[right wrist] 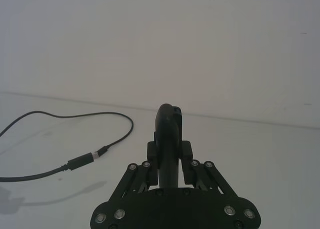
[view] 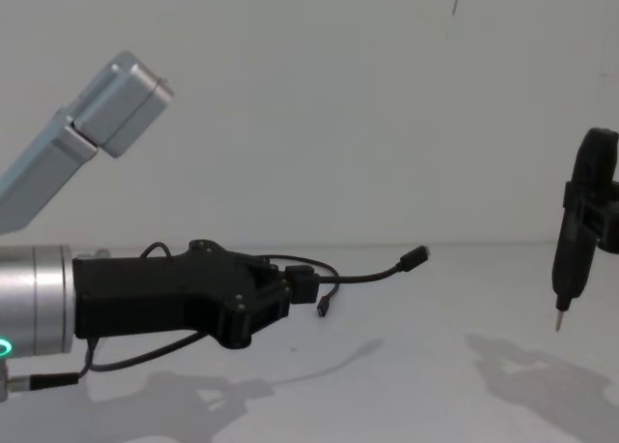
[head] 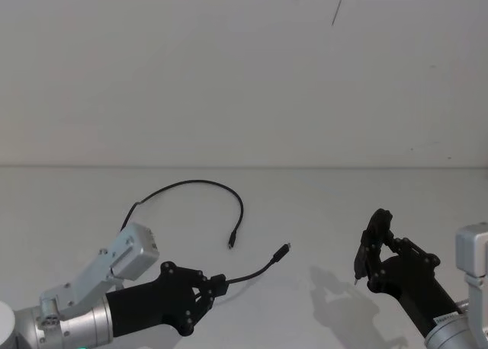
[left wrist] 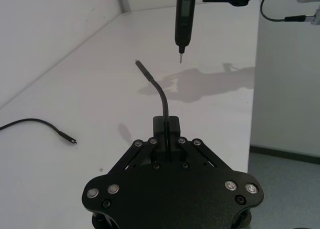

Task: Pick up the data cable with the one hand.

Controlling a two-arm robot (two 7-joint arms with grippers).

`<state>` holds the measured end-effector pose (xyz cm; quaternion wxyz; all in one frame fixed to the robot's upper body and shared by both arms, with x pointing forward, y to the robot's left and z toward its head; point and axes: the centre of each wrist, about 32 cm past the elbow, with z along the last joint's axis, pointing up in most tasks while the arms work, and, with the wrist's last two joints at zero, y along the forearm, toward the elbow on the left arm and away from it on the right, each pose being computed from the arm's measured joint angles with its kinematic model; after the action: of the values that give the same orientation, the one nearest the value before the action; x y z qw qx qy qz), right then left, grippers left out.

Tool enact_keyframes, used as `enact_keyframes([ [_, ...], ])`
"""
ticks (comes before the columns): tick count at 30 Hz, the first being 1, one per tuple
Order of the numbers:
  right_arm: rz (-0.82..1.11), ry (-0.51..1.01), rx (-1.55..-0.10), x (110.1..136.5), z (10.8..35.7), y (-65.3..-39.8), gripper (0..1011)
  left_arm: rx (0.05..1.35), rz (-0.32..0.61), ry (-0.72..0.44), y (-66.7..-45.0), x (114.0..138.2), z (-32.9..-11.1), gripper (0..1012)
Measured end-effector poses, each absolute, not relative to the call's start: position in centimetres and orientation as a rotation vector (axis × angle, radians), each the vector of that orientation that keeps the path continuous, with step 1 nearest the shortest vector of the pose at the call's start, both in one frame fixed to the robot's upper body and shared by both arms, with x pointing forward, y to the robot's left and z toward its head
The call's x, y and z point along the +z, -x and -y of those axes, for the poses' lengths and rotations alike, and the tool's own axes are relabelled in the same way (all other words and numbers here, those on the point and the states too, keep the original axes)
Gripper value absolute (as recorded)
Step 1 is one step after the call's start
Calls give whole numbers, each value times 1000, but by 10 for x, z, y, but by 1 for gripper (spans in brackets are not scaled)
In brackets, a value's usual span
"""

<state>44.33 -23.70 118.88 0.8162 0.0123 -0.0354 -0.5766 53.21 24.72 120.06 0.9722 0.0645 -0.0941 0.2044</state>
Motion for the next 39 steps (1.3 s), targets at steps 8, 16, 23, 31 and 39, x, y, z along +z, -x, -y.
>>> enact_keyframes([
  [8,88,-47,-1228,1194,234,-443,269,407,188,-129,-528,1202,-249,42],
  [16,102,-121,-1197,1206,228,-447,269,404,187,-128,-526,1203,-250,42],
  [23,114,-180,-1153,1214,220,-451,269,403,187,-127,-525,1204,-251,42],
  [31,101,-219,-1109,1218,213,-453,269,402,187,-127,-524,1204,-251,42],
  [39,71,-240,-1080,1217,209,-453,269,401,187,-126,-524,1204,-251,42],
])
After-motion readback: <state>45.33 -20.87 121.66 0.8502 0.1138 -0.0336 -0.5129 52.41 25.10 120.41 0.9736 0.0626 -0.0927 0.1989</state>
